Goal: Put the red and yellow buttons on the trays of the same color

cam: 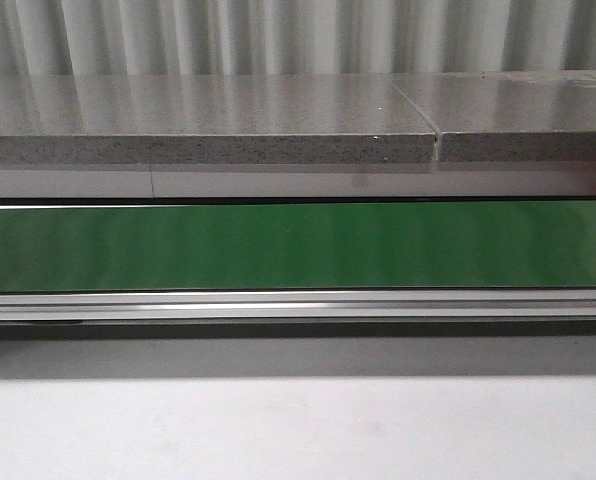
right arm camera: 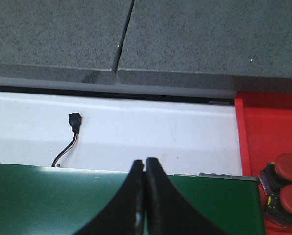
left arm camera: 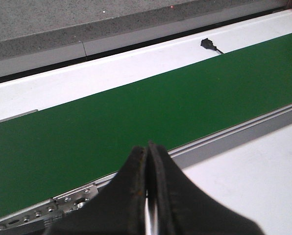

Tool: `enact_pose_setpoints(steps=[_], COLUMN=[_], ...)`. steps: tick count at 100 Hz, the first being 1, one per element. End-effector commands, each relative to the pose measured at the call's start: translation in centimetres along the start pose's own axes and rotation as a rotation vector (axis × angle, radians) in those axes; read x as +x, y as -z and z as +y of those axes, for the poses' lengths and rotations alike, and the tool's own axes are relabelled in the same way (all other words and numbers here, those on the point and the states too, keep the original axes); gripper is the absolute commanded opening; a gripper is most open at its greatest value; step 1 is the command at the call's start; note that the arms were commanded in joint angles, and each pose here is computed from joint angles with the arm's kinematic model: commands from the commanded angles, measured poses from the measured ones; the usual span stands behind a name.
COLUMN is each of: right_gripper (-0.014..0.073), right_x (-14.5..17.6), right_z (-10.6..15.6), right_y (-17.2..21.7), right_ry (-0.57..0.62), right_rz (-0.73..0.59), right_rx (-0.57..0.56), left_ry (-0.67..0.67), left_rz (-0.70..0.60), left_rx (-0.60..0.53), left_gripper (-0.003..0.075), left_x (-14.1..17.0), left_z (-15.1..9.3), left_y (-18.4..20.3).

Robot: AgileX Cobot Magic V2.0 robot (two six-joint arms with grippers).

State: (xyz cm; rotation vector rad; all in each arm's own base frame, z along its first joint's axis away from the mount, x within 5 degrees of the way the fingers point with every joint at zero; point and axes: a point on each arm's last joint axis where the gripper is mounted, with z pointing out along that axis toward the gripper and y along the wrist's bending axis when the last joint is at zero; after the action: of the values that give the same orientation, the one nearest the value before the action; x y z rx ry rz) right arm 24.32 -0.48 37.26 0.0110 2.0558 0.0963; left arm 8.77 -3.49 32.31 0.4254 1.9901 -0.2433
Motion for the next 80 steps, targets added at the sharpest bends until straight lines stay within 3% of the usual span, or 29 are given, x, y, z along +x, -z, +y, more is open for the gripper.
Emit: enact_pose_setpoints(steps=[1, 40, 80], right_gripper=[-0.0066, -0.0066, -0.0066], right_x=[-1.1, 3.7, 9.6], right_z=[0.2, 0.5, 0.4], right_y=[3.0, 9.1, 11.2], right_ry=[0.020, 0.051, 0.052], right_rz=[-0.177, -0.358, -0.459], right_rx=[0.021, 0.058, 0.077], left_ry=[0.011, 0.011, 0.011], left_rz=[-0.083, -0.083, -0.083], left_rx=[-0.001, -0.001, -0.001], left_gripper=[-0.0020, -0.0020, -0.0020], left_x=[-1.3, -1.3, -1.3], left_z=[0.0, 0.0, 0.0], left_y=[0.4, 0.4, 0.4])
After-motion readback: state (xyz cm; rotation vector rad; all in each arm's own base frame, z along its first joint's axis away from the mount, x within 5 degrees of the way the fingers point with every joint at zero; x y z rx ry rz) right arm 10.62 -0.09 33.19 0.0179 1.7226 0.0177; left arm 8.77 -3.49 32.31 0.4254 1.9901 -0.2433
